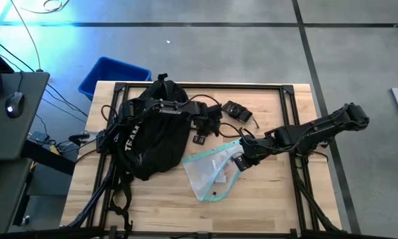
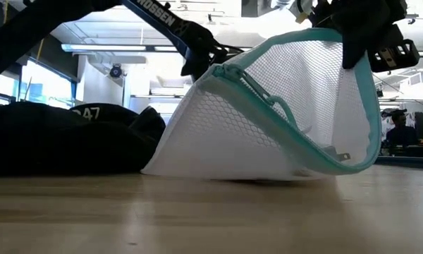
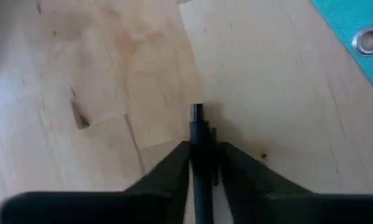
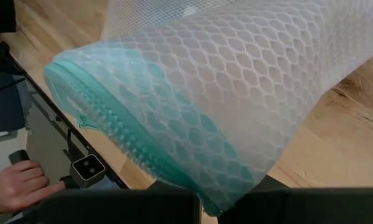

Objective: Unpack backpack
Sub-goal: Put the black ballpen into the zip bag

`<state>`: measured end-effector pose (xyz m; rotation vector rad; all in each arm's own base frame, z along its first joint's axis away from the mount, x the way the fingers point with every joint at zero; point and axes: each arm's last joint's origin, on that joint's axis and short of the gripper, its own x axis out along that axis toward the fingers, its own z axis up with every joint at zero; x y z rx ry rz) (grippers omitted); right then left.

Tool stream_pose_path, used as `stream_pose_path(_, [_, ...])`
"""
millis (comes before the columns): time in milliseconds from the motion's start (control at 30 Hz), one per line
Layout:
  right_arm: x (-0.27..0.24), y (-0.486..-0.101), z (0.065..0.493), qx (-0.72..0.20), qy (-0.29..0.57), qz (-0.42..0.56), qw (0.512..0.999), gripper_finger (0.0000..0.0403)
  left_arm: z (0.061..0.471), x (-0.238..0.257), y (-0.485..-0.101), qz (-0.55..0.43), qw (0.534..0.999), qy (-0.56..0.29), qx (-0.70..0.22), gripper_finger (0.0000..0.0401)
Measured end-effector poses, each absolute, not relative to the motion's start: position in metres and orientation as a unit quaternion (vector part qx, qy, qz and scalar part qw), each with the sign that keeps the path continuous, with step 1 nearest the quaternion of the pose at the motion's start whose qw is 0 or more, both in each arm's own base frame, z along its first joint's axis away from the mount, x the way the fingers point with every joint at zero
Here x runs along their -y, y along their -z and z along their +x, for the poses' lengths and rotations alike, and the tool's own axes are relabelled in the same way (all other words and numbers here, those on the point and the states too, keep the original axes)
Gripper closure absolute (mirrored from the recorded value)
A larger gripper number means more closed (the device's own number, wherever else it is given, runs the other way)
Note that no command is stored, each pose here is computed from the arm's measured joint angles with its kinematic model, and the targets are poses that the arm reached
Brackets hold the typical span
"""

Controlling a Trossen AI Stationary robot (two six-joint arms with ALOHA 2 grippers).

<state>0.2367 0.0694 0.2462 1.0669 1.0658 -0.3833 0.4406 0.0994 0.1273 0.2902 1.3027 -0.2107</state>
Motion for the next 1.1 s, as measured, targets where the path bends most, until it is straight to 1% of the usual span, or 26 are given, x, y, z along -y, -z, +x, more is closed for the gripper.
stream_pose_path(33, [-0.069, -0.246, 0.237, -0.481, 0.173, 0.481, 0.712, 0.0403, 0.440, -0.099, -0.127, 0.134, 0.780, 0.098, -0.603, 0.0375])
stream_pose_path(67, [-0.069, -0.246, 0.237, -0.481, 0.173, 0.481, 0.712, 0.0403, 0.441, -0.099, -0.127, 0.134, 0.781, 0.098, -0.603, 0.0384])
stream_pose_path(200, [-0.069, -0.246, 0.237, -0.482, 0.170, 0.477, 0.715, 0.0403, 0.443, -0.100, -0.133, 0.133, 0.783, 0.086, -0.601, 0.0390])
stream_pose_path(333, [-0.069, -0.246, 0.235, -0.488, 0.172, 0.470, 0.715, 0.0403, 0.450, -0.102, -0.152, 0.140, 0.792, 0.078, -0.589, 0.0401])
stream_pose_path(567, [-0.068, -0.243, 0.230, -0.508, 0.188, 0.455, 0.706, 0.0403, 0.458, -0.104, -0.189, 0.131, 0.804, 0.075, -0.575, 0.0399])
stream_pose_path(733, [-0.067, -0.242, 0.228, -0.520, 0.186, 0.438, 0.710, 0.0403, 0.457, -0.102, -0.190, 0.110, 0.803, 0.084, -0.579, 0.0399])
stream_pose_path(867, [-0.066, -0.240, 0.226, -0.530, 0.194, 0.431, 0.705, 0.0403, 0.451, -0.098, -0.195, 0.097, 0.791, 0.085, -0.598, 0.0400])
stream_pose_path(967, [-0.063, -0.238, 0.222, -0.544, 0.213, 0.421, 0.694, 0.0403, 0.443, -0.094, -0.212, 0.091, 0.792, 0.078, -0.598, 0.0400])
stream_pose_path(1100, [-0.048, -0.235, 0.215, -0.551, 0.279, 0.415, 0.668, 0.0403, 0.429, -0.091, -0.252, 0.080, 0.812, 0.056, -0.575, 0.0401])
